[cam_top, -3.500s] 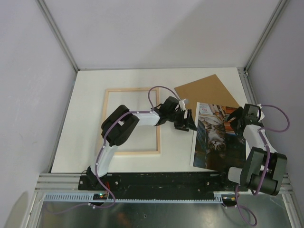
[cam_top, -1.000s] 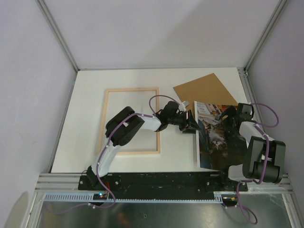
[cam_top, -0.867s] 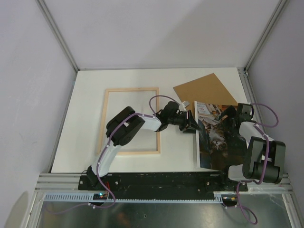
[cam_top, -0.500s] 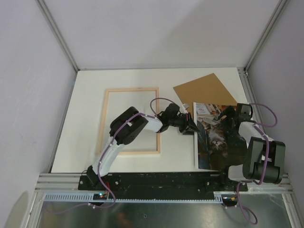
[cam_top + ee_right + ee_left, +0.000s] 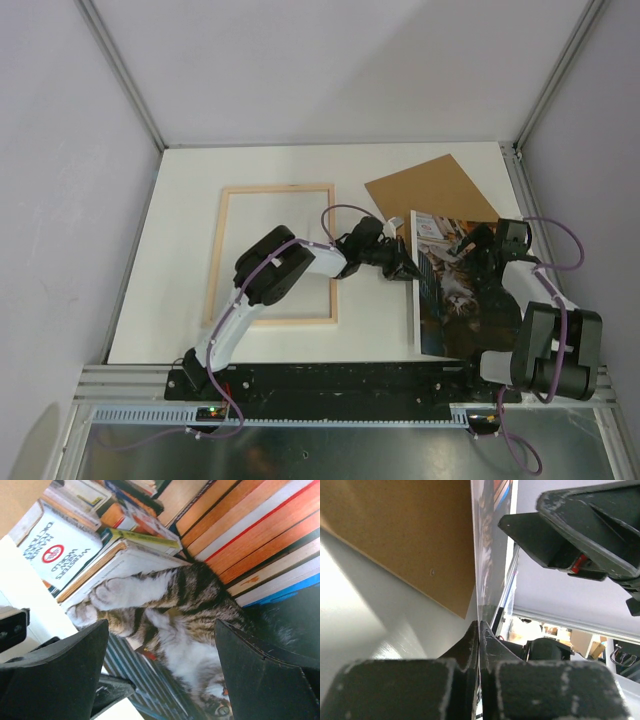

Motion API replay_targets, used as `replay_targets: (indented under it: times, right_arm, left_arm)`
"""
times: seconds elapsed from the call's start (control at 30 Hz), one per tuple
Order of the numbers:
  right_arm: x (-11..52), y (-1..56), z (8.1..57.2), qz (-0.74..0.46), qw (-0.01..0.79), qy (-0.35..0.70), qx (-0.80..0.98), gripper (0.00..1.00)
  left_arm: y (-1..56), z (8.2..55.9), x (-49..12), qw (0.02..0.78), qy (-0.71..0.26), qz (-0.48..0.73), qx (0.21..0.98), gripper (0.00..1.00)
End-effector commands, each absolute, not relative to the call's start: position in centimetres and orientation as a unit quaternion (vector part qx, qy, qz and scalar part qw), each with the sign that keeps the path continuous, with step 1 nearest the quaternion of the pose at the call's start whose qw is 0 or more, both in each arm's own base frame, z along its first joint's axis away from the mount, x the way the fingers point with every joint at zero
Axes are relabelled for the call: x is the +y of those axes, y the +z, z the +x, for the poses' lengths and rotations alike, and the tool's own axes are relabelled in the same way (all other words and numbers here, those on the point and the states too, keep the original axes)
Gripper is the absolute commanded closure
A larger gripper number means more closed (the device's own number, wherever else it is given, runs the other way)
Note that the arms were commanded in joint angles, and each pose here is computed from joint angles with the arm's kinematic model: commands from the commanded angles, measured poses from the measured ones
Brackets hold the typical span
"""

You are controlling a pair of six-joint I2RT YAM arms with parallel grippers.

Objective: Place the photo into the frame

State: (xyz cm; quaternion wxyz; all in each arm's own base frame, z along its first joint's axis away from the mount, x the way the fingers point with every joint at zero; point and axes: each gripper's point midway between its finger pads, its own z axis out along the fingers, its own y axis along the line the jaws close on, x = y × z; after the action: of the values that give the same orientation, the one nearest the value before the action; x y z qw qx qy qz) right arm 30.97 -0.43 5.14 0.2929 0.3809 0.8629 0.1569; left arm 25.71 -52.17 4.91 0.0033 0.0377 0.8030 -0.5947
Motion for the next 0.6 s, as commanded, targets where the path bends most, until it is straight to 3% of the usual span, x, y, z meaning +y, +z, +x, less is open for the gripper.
replay_targets:
  times: [0.0,0.3,0.57]
  right_arm:
    - [0.0,8.3,31.6,0.35,0.332,0.149,0.863,0.09]
    - [2.6,15.2,33.5,0.273,0.399,0.142,0.864,0.09]
    - [8.4,18.1,34.9,0.19,0.42,0.171,0.871,0.09]
  left_arm:
    - [9.2,27.2,-51.8,0.046,-0.612,0.064,0.787,1.0]
    - [16.8,30.0,-43.1,0.131,-0.555,0.1,0.815,1.0]
    - [20.2,30.1,-34.4,0.183,-0.516,0.092,0.832,1.0]
